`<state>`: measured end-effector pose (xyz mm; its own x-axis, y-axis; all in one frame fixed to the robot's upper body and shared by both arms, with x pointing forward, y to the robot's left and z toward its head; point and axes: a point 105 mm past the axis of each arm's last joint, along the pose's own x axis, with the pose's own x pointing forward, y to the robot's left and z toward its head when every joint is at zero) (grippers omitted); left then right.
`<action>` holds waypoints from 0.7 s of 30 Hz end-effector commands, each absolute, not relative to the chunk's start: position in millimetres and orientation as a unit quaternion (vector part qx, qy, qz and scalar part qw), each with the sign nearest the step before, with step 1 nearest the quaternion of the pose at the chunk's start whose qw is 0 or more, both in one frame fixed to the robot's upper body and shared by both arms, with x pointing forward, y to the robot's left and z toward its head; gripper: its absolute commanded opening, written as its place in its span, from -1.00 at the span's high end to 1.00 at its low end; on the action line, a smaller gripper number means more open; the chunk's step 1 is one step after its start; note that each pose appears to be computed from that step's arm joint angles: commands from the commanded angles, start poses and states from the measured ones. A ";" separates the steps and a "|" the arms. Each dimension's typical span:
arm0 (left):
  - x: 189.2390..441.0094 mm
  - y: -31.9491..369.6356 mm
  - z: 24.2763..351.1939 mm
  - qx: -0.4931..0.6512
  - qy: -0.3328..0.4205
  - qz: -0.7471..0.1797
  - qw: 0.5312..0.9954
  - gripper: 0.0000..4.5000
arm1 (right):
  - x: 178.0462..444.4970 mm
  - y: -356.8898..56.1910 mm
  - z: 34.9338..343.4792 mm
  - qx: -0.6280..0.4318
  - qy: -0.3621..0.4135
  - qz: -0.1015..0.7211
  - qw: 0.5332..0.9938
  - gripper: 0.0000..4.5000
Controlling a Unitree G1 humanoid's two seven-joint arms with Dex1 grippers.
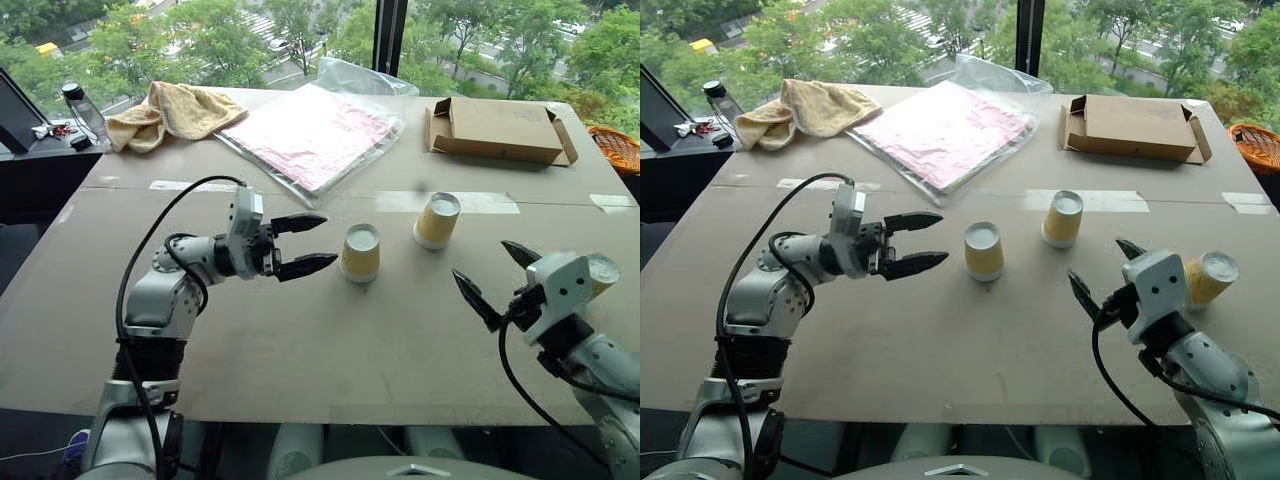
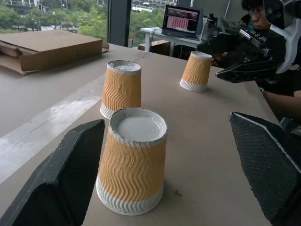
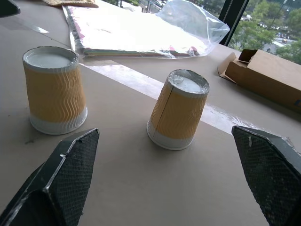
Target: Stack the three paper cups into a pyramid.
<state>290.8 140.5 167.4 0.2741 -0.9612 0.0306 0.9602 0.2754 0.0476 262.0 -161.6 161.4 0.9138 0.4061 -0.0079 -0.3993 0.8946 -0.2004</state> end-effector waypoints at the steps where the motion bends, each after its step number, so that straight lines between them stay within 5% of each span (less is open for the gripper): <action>1: 272.0 148.5 182.2 0.020 -0.039 -0.607 0.794 -0.93 | 294.0 -162.2 162.6 -0.098 -0.004 0.191 0.977 -1.00; 4: 256.3 160.2 186.9 0.000 -0.022 -0.604 0.796 -0.93 | 323.2 -156.0 165.8 -0.090 0.004 0.189 0.978 -1.00; 15: 231.8 162.3 187.8 -0.012 -0.008 -0.593 0.805 -0.93 | 365.6 -144.4 157.6 -0.058 0.035 0.193 0.979 -1.00; 18: 229.2 160.8 187.5 -0.017 -0.006 -0.593 0.805 -1.00 | 369.7 -143.9 156.9 -0.051 0.035 0.194 0.979 -0.60; 21: 227.1 162.5 186.5 -0.018 0.000 -0.598 0.801 -1.00 | 368.1 -141.2 161.5 -0.051 0.022 0.206 0.977 0.03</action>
<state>232.3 162.5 175.2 0.3041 -0.9525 0.0125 0.9503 0.3024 -0.0740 367.4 -141.8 141.3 0.9109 0.3897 -0.1355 -0.4005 0.9141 -0.0635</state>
